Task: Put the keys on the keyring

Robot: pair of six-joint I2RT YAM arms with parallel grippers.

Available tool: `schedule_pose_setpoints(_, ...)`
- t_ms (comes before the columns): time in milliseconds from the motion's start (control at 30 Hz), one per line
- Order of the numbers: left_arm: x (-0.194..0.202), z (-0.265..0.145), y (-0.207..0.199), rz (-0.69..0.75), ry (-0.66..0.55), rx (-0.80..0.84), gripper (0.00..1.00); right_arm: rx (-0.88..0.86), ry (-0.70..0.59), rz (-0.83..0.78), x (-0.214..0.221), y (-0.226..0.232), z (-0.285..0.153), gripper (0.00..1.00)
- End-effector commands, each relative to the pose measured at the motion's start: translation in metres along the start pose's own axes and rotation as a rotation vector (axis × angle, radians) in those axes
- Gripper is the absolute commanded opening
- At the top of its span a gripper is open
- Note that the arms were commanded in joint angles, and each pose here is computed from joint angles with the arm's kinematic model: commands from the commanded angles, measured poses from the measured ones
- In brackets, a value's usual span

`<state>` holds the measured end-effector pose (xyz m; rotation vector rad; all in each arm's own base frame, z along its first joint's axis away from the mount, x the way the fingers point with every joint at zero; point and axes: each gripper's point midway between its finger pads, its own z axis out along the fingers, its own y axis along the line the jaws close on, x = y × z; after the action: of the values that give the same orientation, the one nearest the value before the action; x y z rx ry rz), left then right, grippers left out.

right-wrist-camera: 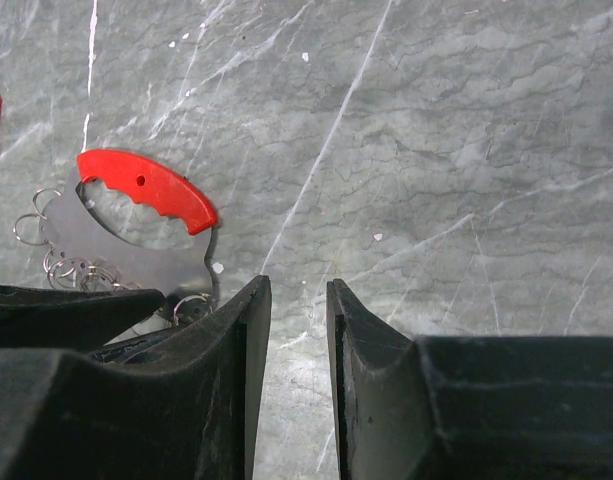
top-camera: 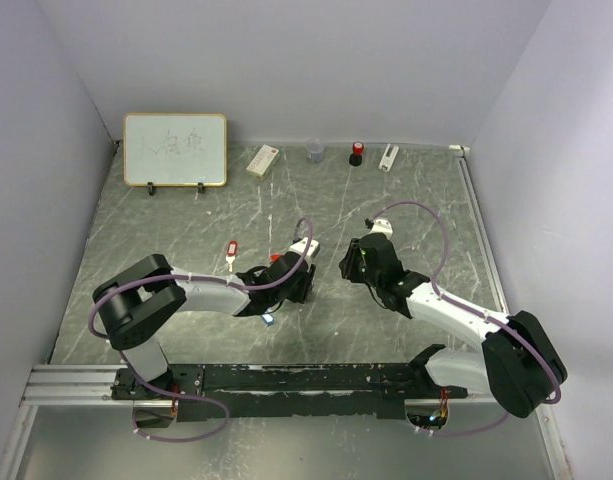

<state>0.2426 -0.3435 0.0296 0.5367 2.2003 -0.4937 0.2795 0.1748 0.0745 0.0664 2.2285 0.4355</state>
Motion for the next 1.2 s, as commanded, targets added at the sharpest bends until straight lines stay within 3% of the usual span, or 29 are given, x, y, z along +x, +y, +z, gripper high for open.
schedule_pose_setpoints(0,-0.005,0.003,-0.014,-0.01,-0.006,0.043,0.43,0.004,-0.004,-0.007,0.001,-0.004,0.001,0.29)
schedule_pose_setpoints(567,-0.007,0.003,-0.005,-0.017,-0.019,-0.006,0.35,0.005,0.002,-0.005,0.004,-0.006,0.002,0.29)
schedule_pose_setpoints(833,-0.009,-0.001,0.001,-0.011,-0.027,-0.032,0.24,0.0,0.003,-0.002,0.004,-0.005,0.002,0.29)
schedule_pose_setpoints(1000,-0.01,-0.001,0.0,-0.002,-0.031,-0.027,0.07,0.003,0.001,-0.002,0.003,-0.006,0.002,0.29)
schedule_pose_setpoints(1167,-0.018,-0.008,-0.001,0.046,-0.047,-0.01,0.07,0.0,-0.003,-0.003,0.003,-0.005,0.001,0.29)
